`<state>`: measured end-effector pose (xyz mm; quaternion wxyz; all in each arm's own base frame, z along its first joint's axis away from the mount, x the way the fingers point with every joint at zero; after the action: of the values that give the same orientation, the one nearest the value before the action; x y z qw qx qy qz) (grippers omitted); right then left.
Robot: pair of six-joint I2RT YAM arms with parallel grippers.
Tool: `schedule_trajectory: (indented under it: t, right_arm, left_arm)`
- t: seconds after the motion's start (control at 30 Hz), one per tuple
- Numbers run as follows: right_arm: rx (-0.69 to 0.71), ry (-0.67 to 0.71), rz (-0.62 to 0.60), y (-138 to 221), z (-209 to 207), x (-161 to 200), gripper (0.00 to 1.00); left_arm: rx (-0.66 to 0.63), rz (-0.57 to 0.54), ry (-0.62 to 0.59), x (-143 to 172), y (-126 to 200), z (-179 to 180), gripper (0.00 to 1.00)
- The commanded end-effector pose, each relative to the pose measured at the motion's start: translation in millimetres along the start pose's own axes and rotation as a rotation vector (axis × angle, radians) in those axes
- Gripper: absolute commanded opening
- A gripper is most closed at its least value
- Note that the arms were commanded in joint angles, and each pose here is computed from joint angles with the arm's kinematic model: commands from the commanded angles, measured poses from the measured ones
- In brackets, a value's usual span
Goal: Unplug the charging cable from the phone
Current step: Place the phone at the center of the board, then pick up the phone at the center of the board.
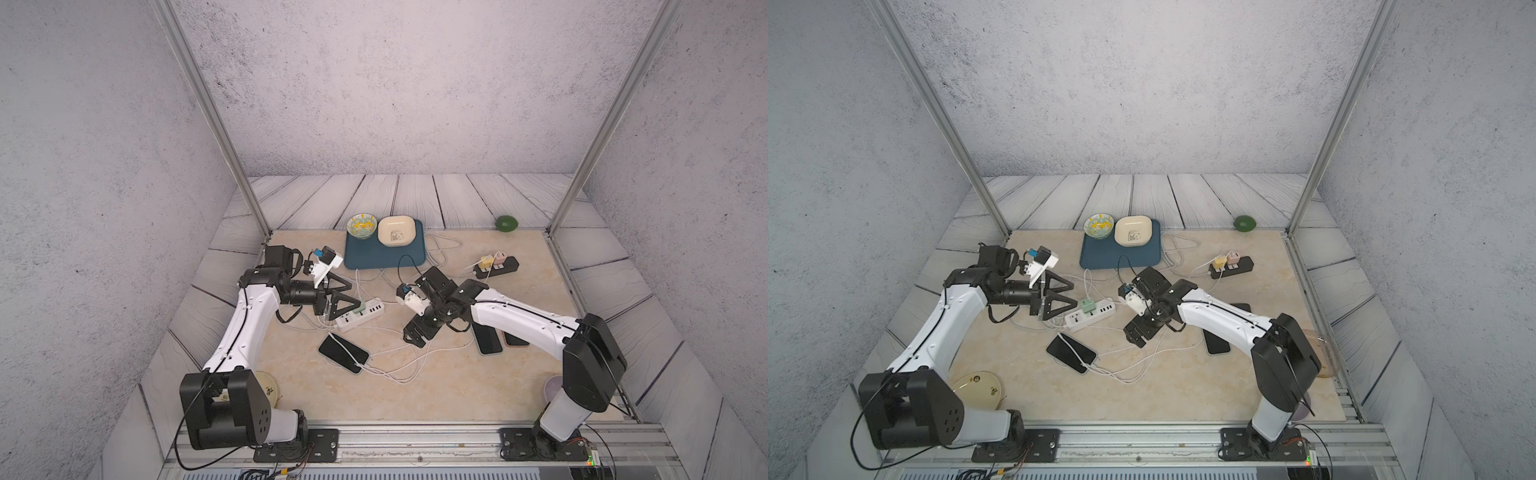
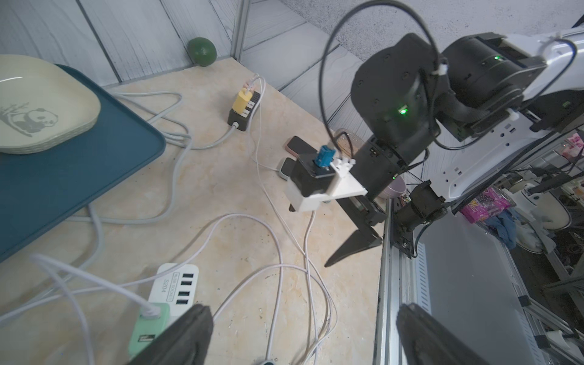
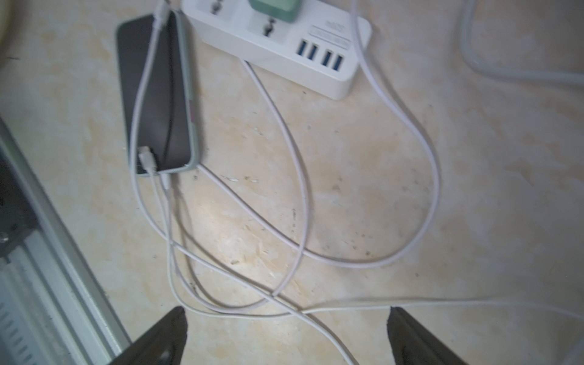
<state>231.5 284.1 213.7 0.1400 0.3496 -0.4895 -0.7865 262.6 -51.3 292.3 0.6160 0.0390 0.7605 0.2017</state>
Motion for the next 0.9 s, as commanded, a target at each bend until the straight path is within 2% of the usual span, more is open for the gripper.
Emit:
schedule_trajectory:
  t: [0.0,0.2,0.4,0.63,0.87]
  right_arm:
    - [-0.124,0.113,-0.013,-8.7,30.7,-9.7,0.99]
    - [-0.140,0.221,-0.007,-27.3,65.9,-17.6,0.99]
    - [-0.251,0.319,0.023,-41.8,98.3,-22.6,0.99]
    - [-0.403,0.396,0.071,-63.8,132.2,-28.5,0.85]
    - [-0.509,0.413,0.110,-81.0,148.5,-33.3,0.81]
  left_arm:
    - [-0.031,-0.038,-0.002,-1.0,14.6,-0.6,0.98]
    - [-0.114,-0.083,0.048,7.8,39.2,12.0,0.98]
    - [-0.180,-0.109,0.079,11.8,56.4,20.2,0.98]
    - [-0.220,-0.108,0.091,14.6,63.3,25.5,0.98]
    - [-0.233,-0.107,0.104,17.5,65.6,28.5,0.98]
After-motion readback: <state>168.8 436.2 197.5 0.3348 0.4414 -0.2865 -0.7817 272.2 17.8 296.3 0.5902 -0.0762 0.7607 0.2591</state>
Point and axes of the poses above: each gripper's point midway between its finger pads, its own y axis back along the fingers, its own z axis along the line the jaws close on, x = y × z, the point moved 10 cm from there along y, back along the fingers, and after that the axes turned 15 degrees about -y, right-handed, at the moved point
